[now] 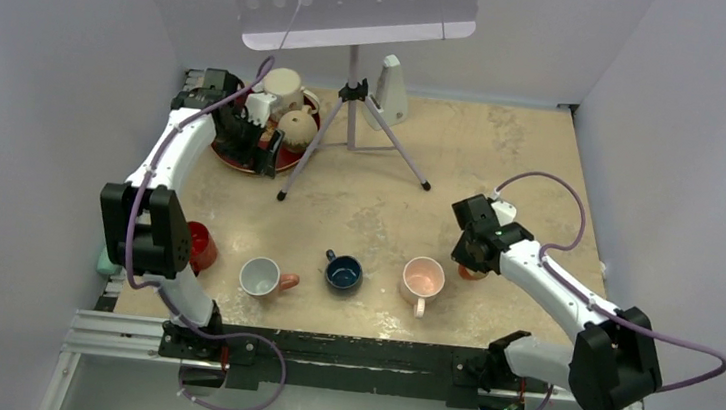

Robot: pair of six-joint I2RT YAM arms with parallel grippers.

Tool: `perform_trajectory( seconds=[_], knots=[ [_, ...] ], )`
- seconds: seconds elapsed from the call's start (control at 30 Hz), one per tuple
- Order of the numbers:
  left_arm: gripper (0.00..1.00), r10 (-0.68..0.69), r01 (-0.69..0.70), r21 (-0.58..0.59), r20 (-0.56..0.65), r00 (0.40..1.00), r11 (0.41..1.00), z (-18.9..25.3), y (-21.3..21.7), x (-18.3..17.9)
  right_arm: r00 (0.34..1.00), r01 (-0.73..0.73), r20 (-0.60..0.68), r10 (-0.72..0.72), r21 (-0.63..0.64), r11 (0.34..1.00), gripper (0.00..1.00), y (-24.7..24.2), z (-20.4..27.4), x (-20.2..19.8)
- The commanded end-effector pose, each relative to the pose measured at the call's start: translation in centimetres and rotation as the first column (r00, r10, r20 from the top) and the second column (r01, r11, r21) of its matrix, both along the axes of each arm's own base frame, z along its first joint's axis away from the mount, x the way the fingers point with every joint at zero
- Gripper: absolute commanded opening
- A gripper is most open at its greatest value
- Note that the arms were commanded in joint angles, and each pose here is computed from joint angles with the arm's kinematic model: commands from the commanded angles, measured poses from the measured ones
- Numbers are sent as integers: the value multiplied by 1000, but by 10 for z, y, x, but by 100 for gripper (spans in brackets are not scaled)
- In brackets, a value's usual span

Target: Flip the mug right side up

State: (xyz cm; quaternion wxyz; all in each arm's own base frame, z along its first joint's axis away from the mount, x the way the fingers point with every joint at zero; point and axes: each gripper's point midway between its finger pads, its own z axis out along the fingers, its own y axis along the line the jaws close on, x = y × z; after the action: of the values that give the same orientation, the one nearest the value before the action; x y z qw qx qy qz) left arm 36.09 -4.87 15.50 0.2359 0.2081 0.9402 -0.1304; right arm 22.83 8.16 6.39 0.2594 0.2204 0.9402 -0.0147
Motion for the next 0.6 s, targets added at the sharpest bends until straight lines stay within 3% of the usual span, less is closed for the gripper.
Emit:
perform_trajectory(
  seconds=[0.0, 0.03, 0.1, 0.23, 0.3, 0.37, 0.57],
  knots=[
    [100, 34, -40, 68, 82, 996, 997, 2, 15, 42, 998, 61, 31, -60, -19, 998, 0, -3, -10, 17],
    [99, 30, -36, 73, 92, 995, 997, -1, 16, 50, 998, 57, 17, -56, -23, 998, 0, -3, -14, 16],
    [99, 12, -22, 78, 121, 993, 997, -4, 16, 68, 999, 50, 7, -50, -21, 999, 10, -1, -20, 17],
    [98, -49, 31, 92, 200, 979, 995, -8, 13, 110, 999, 32, -3, -32, -18, 999, 47, 2, -19, 21],
    [98, -86, 62, 105, 248, 965, 993, -6, 11, 133, 999, 32, 7, -32, -12, 999, 60, 3, -13, 24],
    [99, -133, 100, 124, 304, 943, 987, -2, 10, 154, 999, 28, 17, -28, -2, 1000, 66, 6, -5, 27],
    [100, -245, 239, 66, 398, 884, 969, 8, -21, 182, 999, -7, 53, 6, 22, 1000, 68, 11, 19, 33]
  ],
)
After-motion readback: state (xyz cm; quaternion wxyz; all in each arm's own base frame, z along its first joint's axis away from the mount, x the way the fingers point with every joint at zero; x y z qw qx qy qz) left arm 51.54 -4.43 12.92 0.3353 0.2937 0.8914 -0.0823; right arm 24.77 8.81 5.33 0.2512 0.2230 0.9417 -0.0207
